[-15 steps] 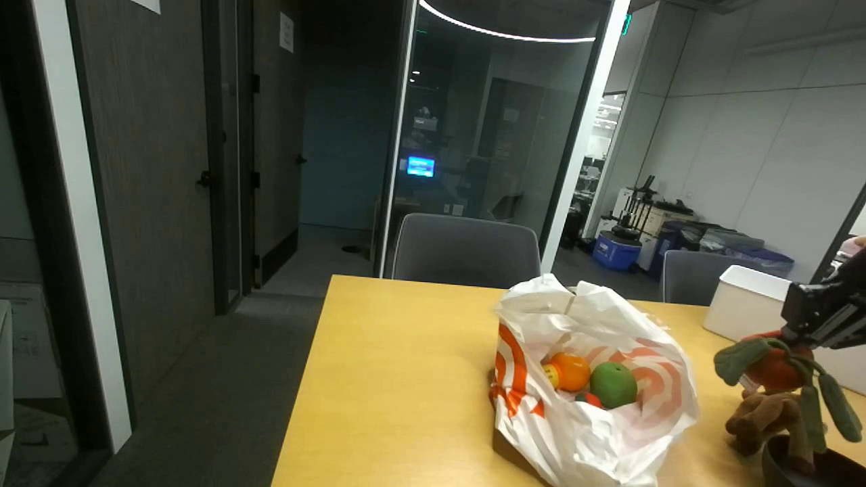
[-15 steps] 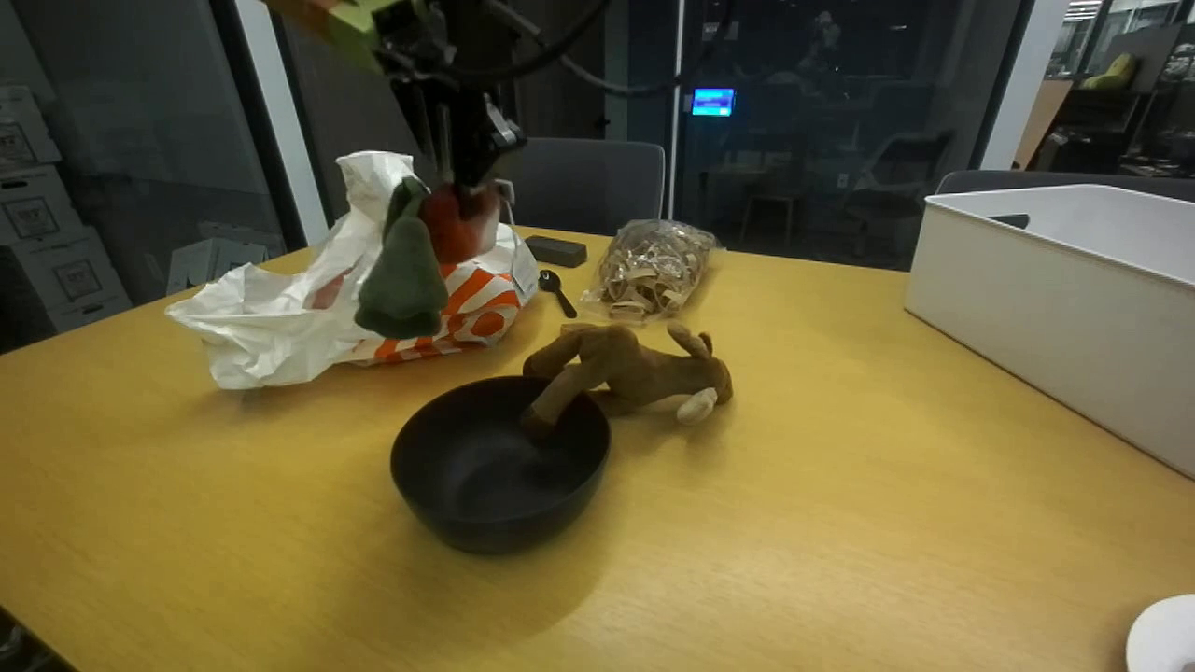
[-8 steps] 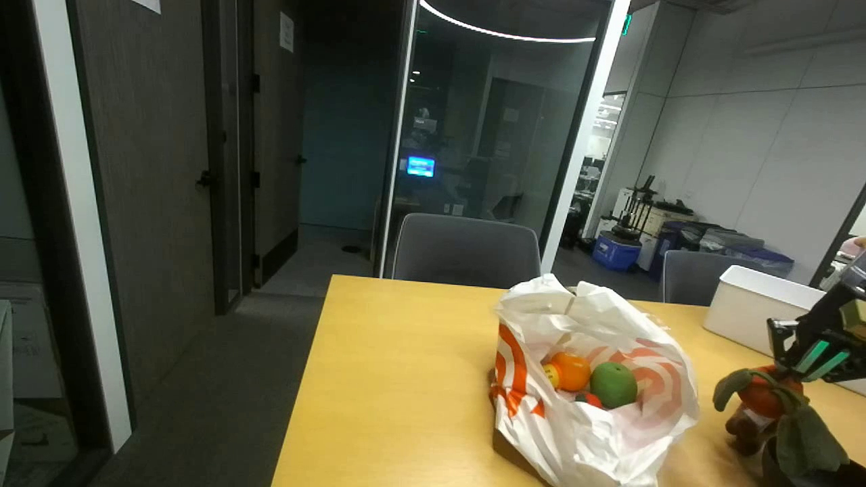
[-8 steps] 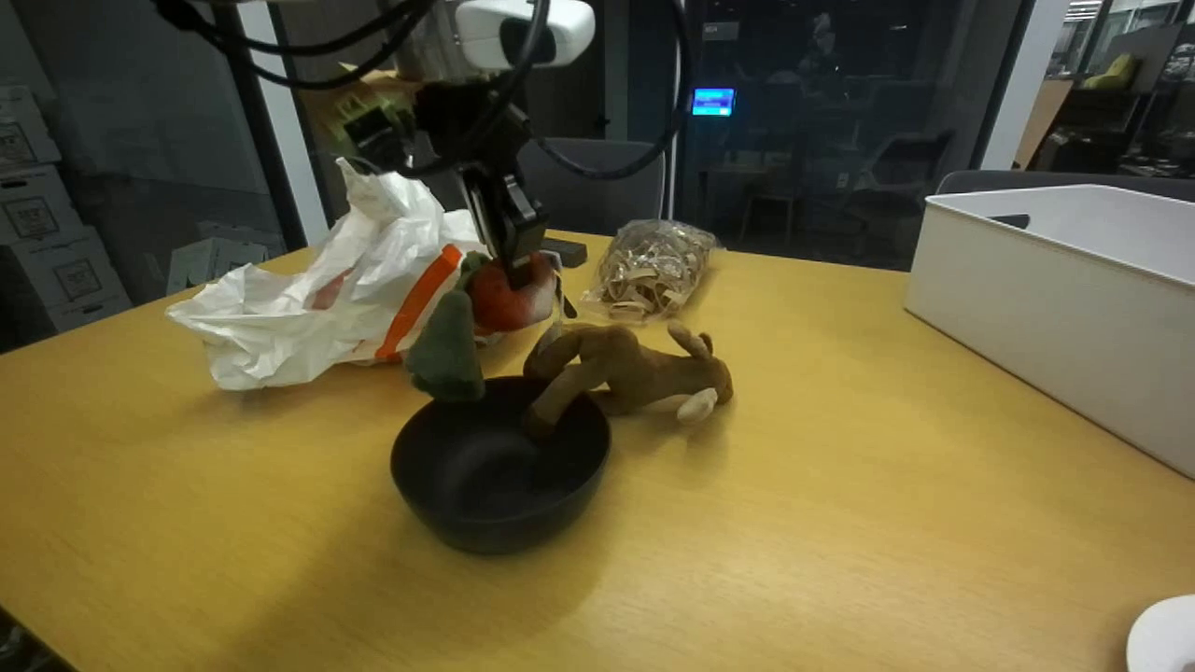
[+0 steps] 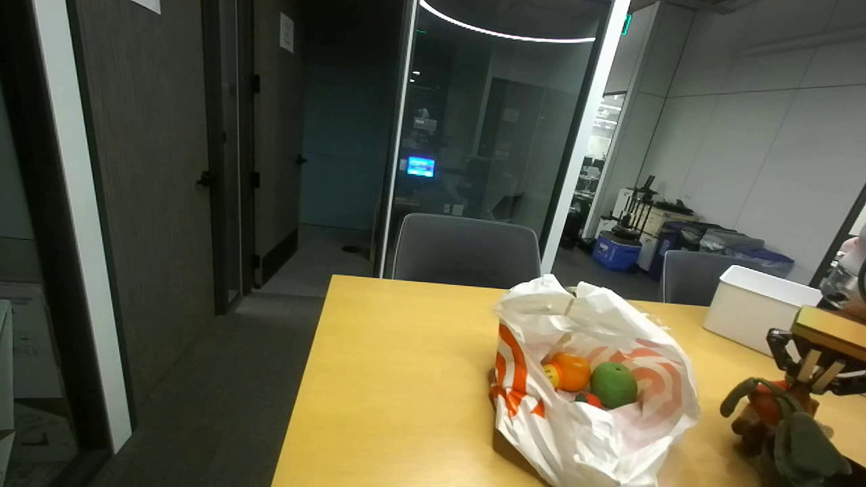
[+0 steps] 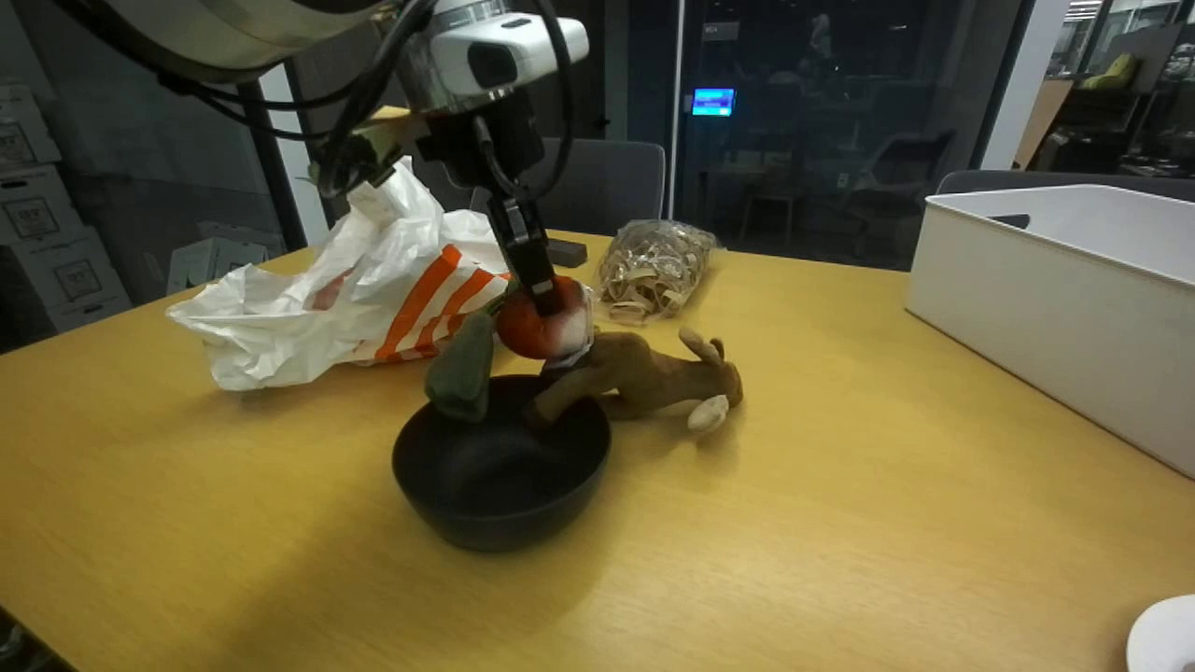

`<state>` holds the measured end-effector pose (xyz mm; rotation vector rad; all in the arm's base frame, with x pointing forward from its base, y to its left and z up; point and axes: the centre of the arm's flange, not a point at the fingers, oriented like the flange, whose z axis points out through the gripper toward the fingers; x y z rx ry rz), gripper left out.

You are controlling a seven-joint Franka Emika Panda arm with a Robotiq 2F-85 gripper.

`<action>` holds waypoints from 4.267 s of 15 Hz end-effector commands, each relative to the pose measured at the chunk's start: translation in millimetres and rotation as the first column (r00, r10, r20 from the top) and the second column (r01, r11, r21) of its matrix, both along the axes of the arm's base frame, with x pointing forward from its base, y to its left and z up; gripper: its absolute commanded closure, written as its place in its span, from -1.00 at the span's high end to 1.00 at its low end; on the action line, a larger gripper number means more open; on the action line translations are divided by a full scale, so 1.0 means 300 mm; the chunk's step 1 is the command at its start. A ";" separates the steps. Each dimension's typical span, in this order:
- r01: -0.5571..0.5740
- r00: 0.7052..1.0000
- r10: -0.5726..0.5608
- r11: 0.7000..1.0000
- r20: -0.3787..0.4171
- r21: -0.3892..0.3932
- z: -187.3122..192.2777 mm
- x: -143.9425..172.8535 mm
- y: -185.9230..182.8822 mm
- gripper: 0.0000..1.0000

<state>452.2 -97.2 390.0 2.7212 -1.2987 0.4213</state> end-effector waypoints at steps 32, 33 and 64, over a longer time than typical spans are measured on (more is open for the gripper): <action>0.419 0.892 -0.415 0.908 0.179 0.019 0.175 0.175 0.158 1.00; 0.371 0.911 -0.366 0.929 0.188 0.009 0.208 0.155 0.181 1.00; -0.736 0.544 0.801 0.599 -0.251 0.316 0.006 0.234 0.862 1.00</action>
